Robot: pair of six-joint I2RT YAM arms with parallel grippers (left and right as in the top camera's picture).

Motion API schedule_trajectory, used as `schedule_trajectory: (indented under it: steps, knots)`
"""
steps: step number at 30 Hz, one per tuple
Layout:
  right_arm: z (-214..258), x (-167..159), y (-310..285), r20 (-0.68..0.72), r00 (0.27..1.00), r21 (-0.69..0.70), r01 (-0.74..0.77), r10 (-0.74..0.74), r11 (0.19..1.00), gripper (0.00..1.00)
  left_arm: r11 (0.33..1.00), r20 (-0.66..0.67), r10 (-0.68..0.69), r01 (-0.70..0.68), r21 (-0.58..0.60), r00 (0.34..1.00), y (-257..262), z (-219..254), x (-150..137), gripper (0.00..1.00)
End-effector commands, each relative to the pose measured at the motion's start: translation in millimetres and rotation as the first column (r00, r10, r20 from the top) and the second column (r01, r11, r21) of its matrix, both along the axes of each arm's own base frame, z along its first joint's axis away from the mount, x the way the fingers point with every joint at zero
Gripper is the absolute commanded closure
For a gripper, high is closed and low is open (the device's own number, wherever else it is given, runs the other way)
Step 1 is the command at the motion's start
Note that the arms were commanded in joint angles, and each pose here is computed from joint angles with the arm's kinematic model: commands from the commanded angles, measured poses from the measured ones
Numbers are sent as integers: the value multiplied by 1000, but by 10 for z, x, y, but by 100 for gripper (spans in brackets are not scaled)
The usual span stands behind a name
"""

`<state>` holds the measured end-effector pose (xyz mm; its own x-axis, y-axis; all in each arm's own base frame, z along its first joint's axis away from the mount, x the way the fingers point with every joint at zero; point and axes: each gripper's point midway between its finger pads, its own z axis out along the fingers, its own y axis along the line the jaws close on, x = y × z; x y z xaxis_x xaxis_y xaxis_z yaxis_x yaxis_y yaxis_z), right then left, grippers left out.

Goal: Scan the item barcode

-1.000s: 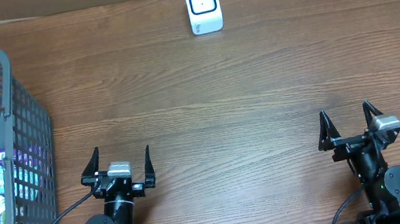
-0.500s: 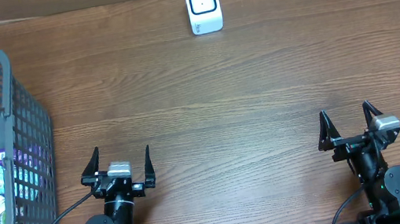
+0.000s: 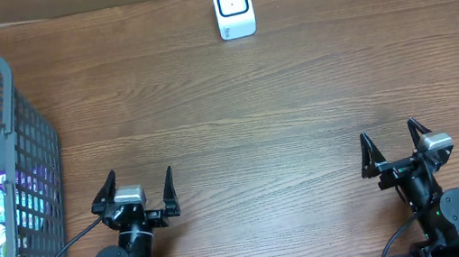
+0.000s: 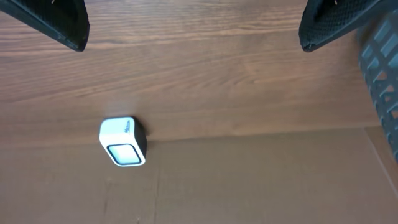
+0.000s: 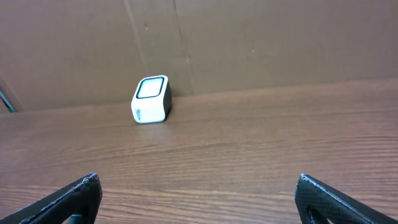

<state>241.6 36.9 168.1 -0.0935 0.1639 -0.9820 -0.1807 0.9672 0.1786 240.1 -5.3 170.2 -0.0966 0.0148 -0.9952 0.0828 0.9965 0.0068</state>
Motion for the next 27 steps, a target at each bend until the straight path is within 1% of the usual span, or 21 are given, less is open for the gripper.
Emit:
schedule_trajectory:
  steps: [1, 8, 14, 20, 27]
  knots:
    - [327, -62, 30, 68, 998, 1, -17, 16, 1000, 0, 1000, 26, -10, 11, -24, 1000, -29, 307, -56, 0]
    - [538, -112, 28, 89, 996, -1, -17, 17, 1000, 0, 999, 5, -22, 22, -30, 1000, -48, 538, -49, 0]
    - [708, -118, 31, 88, 996, -1, -19, 19, 1000, 0, 997, -23, -47, 46, -66, 999, -88, 695, 16, 0]
    - [883, -127, 113, 92, 993, -2, -68, 67, 998, 0, 994, -62, -82, 77, -78, 995, -134, 888, 114, 0]
    - [969, -100, 198, 32, 993, 1, -117, 117, 993, 0, 985, -127, -150, 137, -106, 981, -233, 1147, 212, 0]
